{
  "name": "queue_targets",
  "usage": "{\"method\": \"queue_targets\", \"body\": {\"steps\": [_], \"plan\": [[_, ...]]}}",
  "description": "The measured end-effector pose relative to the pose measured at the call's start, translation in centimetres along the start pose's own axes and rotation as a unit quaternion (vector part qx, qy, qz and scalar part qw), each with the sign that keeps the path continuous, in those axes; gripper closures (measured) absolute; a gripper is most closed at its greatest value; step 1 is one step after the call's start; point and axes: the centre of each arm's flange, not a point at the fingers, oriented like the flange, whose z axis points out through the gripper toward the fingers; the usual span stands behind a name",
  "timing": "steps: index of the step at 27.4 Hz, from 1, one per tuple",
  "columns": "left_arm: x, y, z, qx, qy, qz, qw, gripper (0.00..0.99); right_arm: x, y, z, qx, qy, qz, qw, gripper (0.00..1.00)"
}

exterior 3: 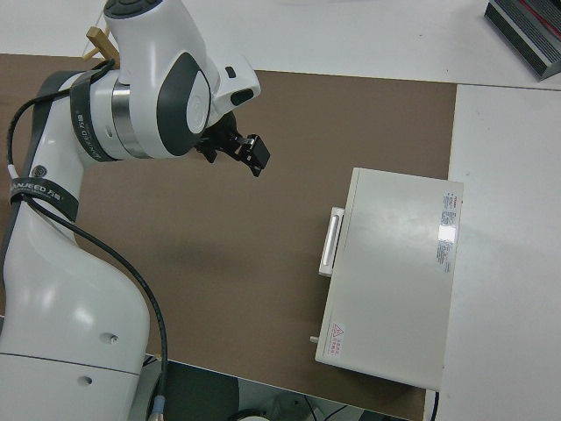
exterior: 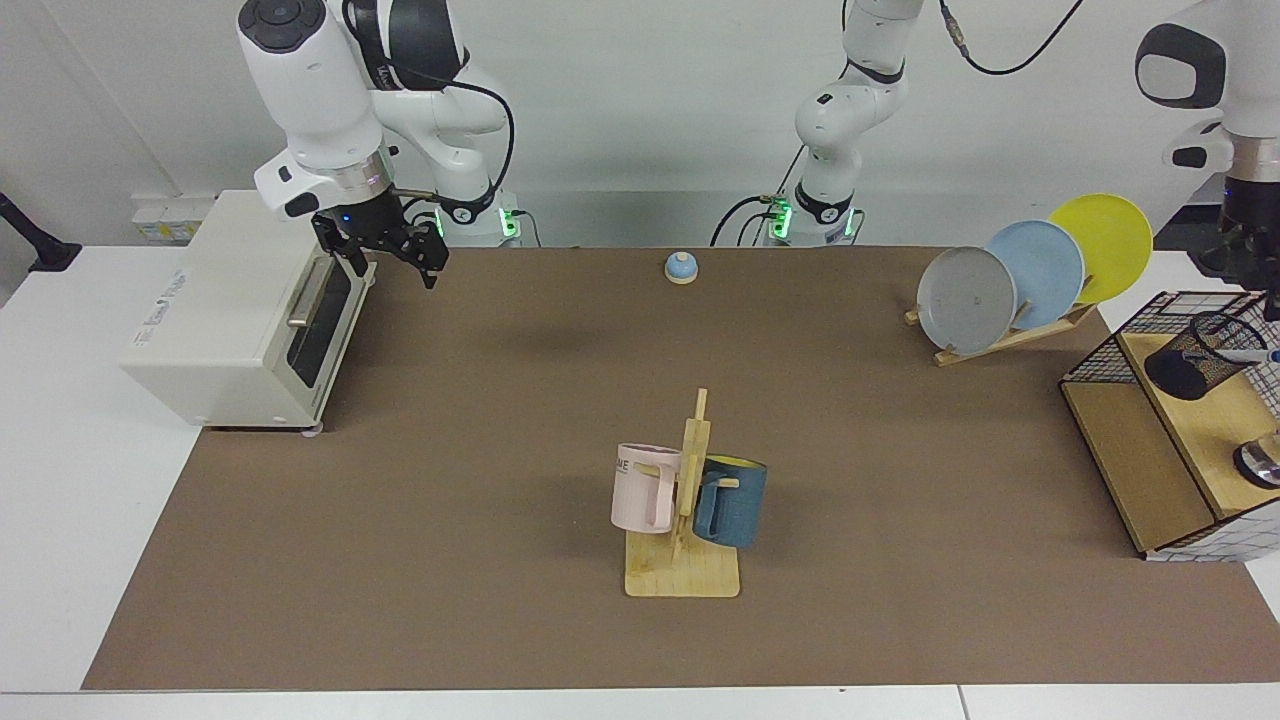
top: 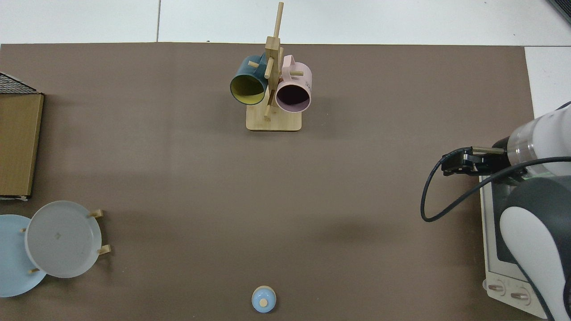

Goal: Put markers into pen holder

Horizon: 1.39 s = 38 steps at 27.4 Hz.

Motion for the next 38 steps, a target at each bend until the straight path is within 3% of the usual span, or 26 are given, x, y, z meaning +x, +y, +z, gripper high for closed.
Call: {"method": "queue_targets", "body": {"steps": [4,9,17,25,30,34,38], "plan": [[3.7,0.7,-0.7,-0.038,0.03,-0.125,0.991,0.0,0.0,0.0,0.0,0.0,0.0,0.0,1.0,0.0],[7.7,1.4,-1.7,-0.071,0.041,-0.255,0.964,0.0,0.0,0.1,0.0,0.0,0.0,0.001,1.0,0.0],[12.8,2.1,-2.9,-0.113,0.056,-0.441,0.889,0.0,0.0,0.1,0.0,0.0,0.0,0.001,1.0,0.0],[17.4,2.9,-4.2,-0.133,0.044,-0.547,0.825,0.0,0.0,0.1,0.0,0.0,0.0,0.001,1.0,0.0],[18.5,3.4,-4.8,-0.162,0.048,-0.593,0.787,0.0,0.0,0.1,0.0,0.0,0.0,0.001,1.0,0.0],[18.5,3.6,-5.2,-0.176,0.043,-0.612,0.77,0.0,0.0,0.1,0.0,0.0,0.0,0.001,1.0,0.0],[18.4,3.7,-5.4,-0.179,0.041,-0.618,0.764,0.0,0.0,0.1,0.0,0.0,0.0,0.001,1.0,0.0]]}}
